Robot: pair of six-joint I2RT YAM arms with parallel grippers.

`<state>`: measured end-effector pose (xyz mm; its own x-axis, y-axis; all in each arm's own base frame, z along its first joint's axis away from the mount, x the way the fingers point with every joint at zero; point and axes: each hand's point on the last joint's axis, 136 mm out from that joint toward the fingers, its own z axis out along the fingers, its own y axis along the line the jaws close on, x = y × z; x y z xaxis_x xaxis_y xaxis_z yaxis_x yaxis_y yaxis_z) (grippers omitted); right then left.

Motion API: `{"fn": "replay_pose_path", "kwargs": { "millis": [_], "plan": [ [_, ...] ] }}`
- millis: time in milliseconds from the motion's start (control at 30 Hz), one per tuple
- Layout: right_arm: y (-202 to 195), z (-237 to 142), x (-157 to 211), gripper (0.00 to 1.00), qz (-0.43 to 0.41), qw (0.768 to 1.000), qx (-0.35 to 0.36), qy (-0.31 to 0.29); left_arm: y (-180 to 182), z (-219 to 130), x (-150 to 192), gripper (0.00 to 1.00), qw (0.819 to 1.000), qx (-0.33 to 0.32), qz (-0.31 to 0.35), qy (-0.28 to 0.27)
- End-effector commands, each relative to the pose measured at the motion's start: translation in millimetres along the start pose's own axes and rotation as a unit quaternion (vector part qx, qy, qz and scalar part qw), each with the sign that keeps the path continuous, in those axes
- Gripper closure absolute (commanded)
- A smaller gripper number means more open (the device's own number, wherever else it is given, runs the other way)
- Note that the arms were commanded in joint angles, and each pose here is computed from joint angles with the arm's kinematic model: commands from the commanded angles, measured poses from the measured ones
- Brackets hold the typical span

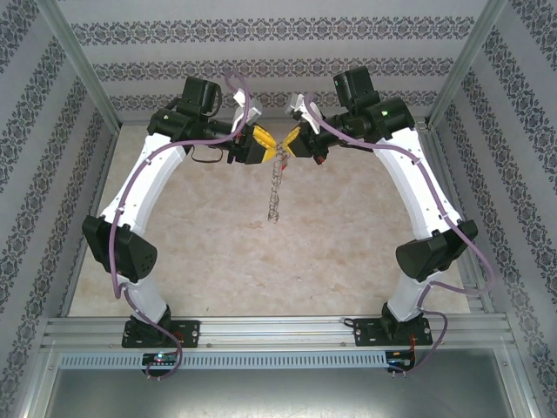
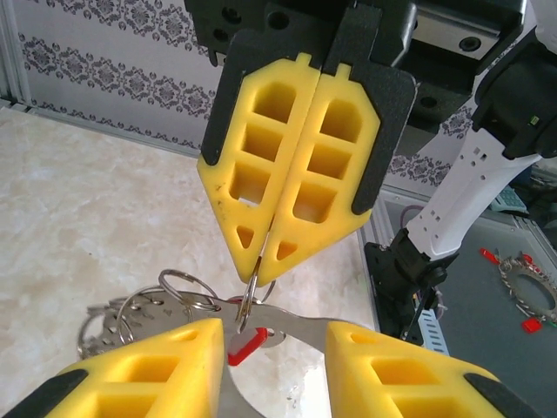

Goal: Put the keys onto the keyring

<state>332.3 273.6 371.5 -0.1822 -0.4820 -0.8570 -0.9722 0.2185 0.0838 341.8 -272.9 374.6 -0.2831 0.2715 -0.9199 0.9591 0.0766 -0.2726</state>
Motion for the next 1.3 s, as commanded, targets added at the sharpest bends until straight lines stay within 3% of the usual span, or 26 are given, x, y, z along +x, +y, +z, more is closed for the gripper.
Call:
{"fn": "replay_pose_path", "kwargs": {
  "millis": [0,1267],
  "plan": [
    [11,-14,-17,1.00,-0.018,0.999,-0.005,-0.033,-8,-4,-4,0.64,1.000,0.019,0.008,-0.012],
    [16,1,-14,1.00,-0.012,0.999,-0.032,-0.029,-1,8,-9,0.65,0.999,0.032,0.011,-0.020]
  ]
}}
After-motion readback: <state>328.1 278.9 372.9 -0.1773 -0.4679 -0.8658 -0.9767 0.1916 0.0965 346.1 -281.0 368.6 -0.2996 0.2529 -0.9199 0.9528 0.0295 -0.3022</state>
